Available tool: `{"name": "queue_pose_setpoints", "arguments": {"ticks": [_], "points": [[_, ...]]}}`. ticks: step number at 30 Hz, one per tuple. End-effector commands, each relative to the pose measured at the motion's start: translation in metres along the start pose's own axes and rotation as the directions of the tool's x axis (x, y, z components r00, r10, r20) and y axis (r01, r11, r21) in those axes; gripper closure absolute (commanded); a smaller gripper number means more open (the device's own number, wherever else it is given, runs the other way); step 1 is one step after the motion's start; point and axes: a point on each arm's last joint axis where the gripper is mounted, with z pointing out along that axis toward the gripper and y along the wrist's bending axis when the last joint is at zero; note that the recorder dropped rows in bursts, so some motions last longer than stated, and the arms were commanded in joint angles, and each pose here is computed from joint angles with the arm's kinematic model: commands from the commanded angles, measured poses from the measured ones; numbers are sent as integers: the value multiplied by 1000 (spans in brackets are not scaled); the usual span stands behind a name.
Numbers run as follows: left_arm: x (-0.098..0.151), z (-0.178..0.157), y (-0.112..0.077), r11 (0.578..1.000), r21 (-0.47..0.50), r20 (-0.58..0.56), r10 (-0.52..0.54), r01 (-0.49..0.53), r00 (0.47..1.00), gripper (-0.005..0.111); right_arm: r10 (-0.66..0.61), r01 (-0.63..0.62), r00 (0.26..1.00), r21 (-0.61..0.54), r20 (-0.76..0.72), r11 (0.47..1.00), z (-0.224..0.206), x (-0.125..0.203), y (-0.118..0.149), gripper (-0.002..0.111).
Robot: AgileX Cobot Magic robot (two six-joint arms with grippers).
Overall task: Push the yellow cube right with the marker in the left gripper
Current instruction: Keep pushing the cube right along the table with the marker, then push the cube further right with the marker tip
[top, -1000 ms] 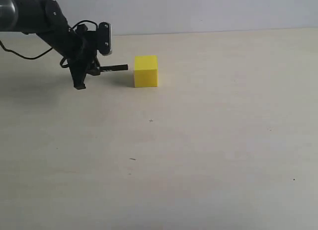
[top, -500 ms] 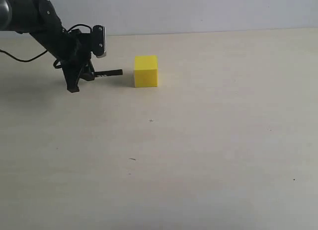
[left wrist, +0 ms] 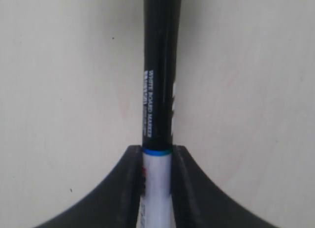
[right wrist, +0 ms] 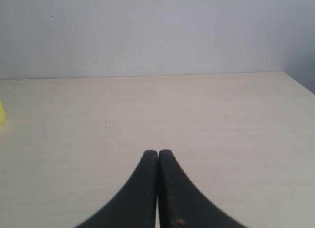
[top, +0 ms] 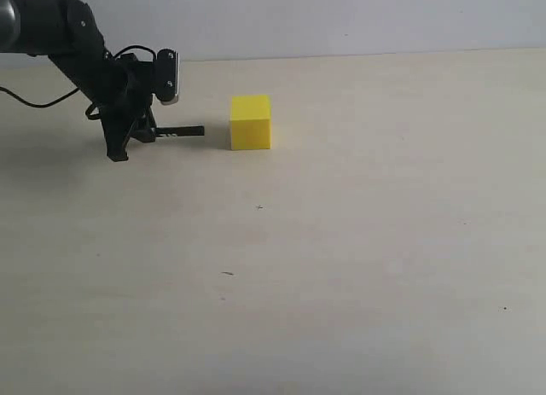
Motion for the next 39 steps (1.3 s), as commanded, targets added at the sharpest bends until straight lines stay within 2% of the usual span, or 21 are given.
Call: {"name": "queue_pose_setpoints", "arguments": {"ticks": [1, 19, 21, 24, 26, 28, 31, 39], "points": [[2, -4, 3, 1000, -18, -1, -21, 21, 1000, 107, -4, 4, 1000, -2, 14, 1000, 0, 0, 0, 108], [0, -3, 4, 999, -29, 0, -45, 45, 999, 107, -4, 4, 1000, -2, 14, 1000, 0, 0, 0, 108], [-10, 2, 0, 999, -33, -19, 3, -4, 1000, 107, -4, 4, 1000, -2, 14, 1000, 0, 0, 0, 108], [-48, 7, 0, 991, -130, 20, 43, -40, 999, 107, -4, 4, 1000, -2, 14, 1000, 0, 0, 0, 108], [-76, 9, -7, 990, -117, 43, 86, -81, 995, 107, -4, 4, 1000, -2, 14, 1000, 0, 0, 0, 108], [-85, 9, -13, 990, -94, 44, 109, -105, 993, 107, -4, 4, 1000, -2, 14, 1000, 0, 0, 0, 108], [-87, 8, -14, 991, -93, 44, 103, -98, 994, 107, -2, 2, 1000, -2, 14, 1000, 0, 0, 0, 108], [-67, 7, -3, 991, -126, 11, 48, -46, 999, 107, -2, 2, 1000, -2, 14, 1000, 0, 0, 0, 108]]}}
